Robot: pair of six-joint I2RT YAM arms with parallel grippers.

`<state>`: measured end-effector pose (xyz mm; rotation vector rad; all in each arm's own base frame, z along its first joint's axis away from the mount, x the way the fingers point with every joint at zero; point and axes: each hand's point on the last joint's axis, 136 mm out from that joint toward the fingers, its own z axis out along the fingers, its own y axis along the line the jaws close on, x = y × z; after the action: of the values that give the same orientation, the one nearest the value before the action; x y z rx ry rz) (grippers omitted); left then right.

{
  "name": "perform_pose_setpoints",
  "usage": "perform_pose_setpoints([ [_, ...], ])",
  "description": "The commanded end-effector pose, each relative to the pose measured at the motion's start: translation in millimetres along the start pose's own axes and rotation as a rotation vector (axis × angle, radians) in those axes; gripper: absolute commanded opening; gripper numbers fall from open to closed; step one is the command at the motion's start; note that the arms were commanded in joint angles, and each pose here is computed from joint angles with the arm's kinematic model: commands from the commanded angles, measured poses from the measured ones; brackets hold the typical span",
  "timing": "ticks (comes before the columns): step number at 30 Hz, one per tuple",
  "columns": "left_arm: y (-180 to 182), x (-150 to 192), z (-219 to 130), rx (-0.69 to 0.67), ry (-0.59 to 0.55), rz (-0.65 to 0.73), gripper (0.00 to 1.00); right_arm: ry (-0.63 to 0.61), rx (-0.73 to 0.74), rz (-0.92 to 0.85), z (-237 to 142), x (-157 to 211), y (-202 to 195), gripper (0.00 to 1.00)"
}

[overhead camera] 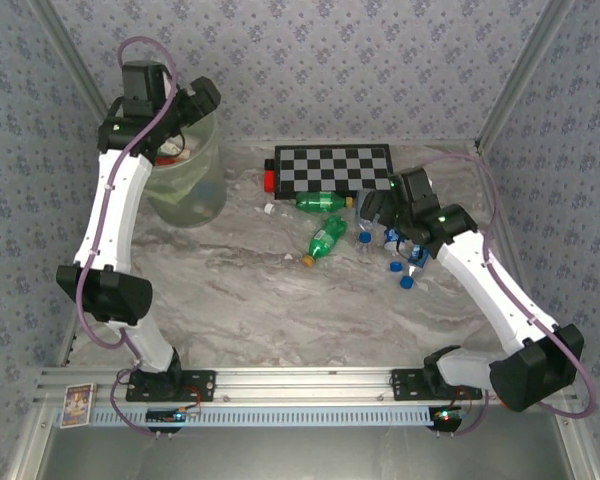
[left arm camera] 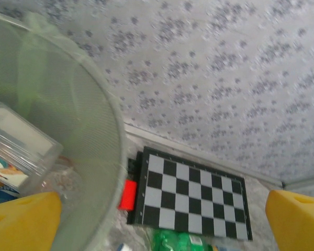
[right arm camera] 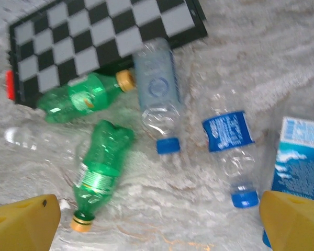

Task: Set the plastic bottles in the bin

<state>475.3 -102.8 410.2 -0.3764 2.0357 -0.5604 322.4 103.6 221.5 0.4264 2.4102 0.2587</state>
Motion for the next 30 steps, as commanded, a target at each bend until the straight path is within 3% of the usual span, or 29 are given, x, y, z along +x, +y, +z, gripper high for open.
perform_pose_setpoints([
  [1,-22,17,-26,0.063,0.037,0.083,1.00,0.125,0.065,0.045,14,36,-24,1.00],
  [9,-29,86,-38,0.114,0.139,0.146,1.00,0.302,0.201,0.098,40,80,-67,0.89],
  [13,-25,100,-44,0.133,0.145,0.141,1.00,0.367,0.216,0.154,48,97,-87,0.76],
  [19,-23,101,-54,0.135,0.137,0.145,1.00,0.408,0.252,0.173,58,116,-110,0.72],
  [30,-16,104,-54,0.113,0.140,0.141,1.00,0.435,0.287,0.191,87,133,-135,0.57],
])
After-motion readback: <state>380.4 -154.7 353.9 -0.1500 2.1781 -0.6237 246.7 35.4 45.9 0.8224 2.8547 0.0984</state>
